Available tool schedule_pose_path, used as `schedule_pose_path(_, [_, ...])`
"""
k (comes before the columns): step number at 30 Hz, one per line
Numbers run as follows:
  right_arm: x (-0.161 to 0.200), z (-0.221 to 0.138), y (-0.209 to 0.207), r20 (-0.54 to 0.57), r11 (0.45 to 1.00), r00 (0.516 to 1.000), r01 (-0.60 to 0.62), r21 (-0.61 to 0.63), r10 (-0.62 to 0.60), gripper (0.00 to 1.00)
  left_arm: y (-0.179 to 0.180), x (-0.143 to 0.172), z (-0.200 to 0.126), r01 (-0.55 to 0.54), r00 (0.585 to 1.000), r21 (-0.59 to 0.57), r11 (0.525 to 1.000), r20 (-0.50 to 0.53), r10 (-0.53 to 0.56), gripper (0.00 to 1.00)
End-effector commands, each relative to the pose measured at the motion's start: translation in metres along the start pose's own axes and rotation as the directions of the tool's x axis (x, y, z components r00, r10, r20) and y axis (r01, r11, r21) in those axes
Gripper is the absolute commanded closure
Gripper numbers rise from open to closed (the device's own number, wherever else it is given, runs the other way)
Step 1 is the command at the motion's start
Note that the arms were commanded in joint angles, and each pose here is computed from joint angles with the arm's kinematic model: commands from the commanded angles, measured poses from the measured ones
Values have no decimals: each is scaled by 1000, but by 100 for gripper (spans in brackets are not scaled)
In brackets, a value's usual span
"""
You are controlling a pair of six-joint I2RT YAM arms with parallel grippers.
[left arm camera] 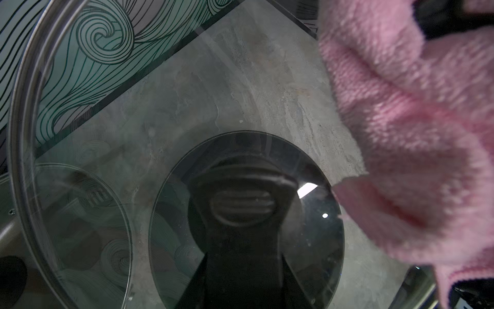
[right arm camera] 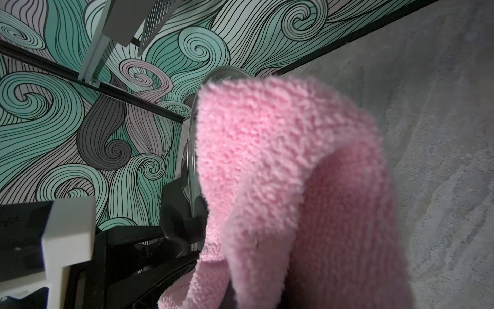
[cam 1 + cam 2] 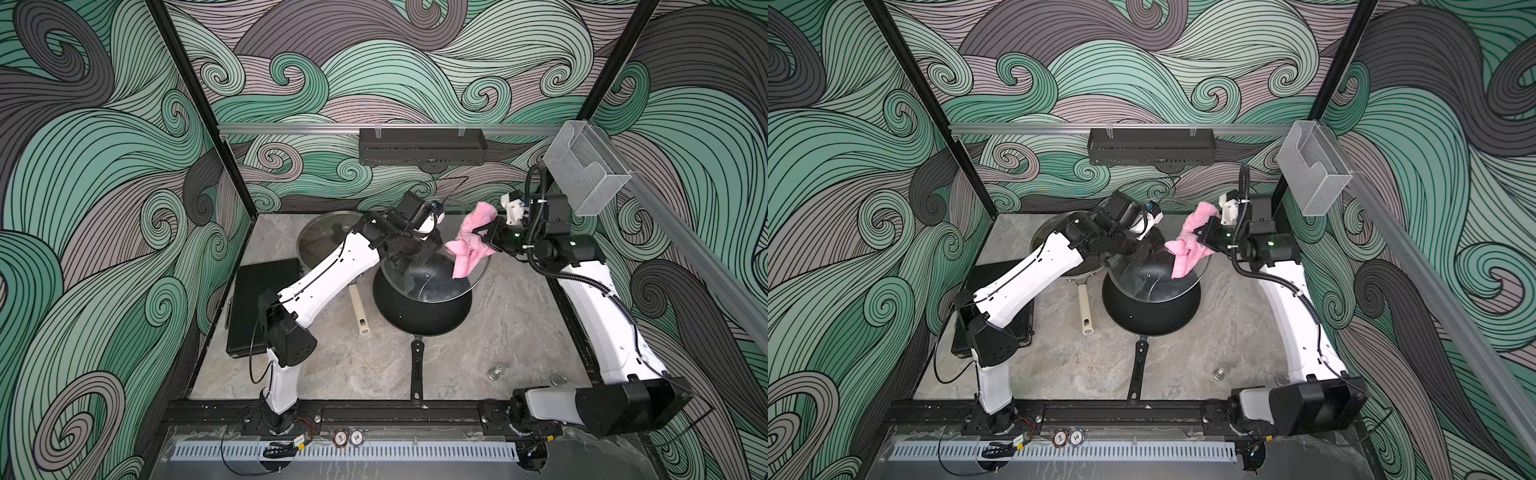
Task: Wipe the pot lid with a cloth
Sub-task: Wipe the pot lid, then place the pot lid on the cooking pot.
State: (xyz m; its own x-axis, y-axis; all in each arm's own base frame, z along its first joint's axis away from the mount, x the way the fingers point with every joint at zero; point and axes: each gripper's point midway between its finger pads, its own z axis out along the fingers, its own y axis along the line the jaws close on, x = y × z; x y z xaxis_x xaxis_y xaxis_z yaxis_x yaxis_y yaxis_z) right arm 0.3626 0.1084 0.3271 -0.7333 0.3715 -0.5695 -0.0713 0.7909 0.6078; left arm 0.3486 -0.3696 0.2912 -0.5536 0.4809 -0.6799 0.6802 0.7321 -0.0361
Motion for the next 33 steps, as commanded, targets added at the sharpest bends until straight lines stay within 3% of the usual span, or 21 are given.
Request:
schedule_pose_path(1, [-2,-5,-25,34,995,999,-42,90,39,100,6,-48,-28,200,966,-73,977,179,-184,100])
schedule_pose_path(3, [4,-5,-41,18,988,997,-73,134,71,100,24,-39,-26,356,930,-170,919,162,-330,100])
schedule_pose_path(7, [22,-9,-88,-55,953,992,-92,288,112,100,33,-24,-12,527,850,-236,816,144,-507,100])
schedule_pose_path(10, [38,-14,-122,-132,906,987,-29,422,94,100,36,-12,-5,681,730,-247,689,164,-663,100])
schedule_pose_path(14, [58,-16,-157,-236,847,967,45,530,96,100,29,-2,8,754,649,-242,611,133,-749,100])
schedule_pose_path(17, [71,-9,-172,-312,835,944,85,544,107,100,17,9,26,756,637,-243,608,57,-769,100])
schedule_pose_path(22, [81,2,-189,-363,813,922,107,572,134,100,5,24,45,648,732,-293,703,-15,-681,100])
schedule_pose_path(24, [85,5,-195,-382,807,914,120,578,139,100,-3,32,59,599,762,-280,750,-87,-641,100])
schedule_pose_path(33, [95,16,-219,-420,771,893,151,619,163,100,-11,56,80,557,758,-297,776,-199,-621,100])
